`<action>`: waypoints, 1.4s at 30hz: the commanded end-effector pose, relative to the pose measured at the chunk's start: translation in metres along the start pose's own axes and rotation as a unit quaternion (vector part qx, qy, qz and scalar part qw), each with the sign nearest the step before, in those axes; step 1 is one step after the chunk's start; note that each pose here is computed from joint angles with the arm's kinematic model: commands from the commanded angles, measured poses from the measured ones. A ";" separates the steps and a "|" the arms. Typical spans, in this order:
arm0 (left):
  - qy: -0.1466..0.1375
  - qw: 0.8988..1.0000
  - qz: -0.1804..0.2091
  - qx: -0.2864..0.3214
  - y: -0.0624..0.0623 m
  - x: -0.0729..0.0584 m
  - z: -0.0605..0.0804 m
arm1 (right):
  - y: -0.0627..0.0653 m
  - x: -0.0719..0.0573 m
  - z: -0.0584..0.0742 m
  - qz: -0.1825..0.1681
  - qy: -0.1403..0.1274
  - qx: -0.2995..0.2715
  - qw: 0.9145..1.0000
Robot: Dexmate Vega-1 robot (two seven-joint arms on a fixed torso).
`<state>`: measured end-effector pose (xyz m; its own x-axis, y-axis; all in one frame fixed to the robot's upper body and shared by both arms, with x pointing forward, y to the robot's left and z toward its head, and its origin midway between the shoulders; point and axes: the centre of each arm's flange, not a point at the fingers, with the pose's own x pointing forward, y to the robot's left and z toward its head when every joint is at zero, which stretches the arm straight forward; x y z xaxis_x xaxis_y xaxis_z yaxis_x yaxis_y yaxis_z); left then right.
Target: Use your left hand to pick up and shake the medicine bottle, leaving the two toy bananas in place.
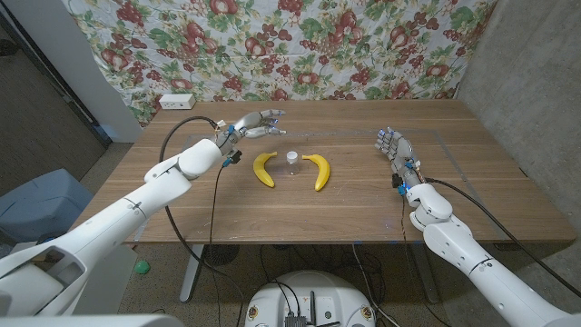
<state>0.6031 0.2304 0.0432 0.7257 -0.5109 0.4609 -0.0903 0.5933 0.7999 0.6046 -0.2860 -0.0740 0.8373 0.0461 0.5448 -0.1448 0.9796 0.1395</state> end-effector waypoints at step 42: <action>0.040 0.997 -0.054 0.040 -0.032 -0.002 0.000 | -0.003 -0.016 -0.006 -0.007 -0.003 0.003 1.000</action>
<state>0.6017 0.2143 0.0241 0.7765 -0.5136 0.3650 -0.0815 0.4926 0.8664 0.5964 -0.2889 -0.0852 0.8362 0.0329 0.5475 -0.1397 0.9780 0.1546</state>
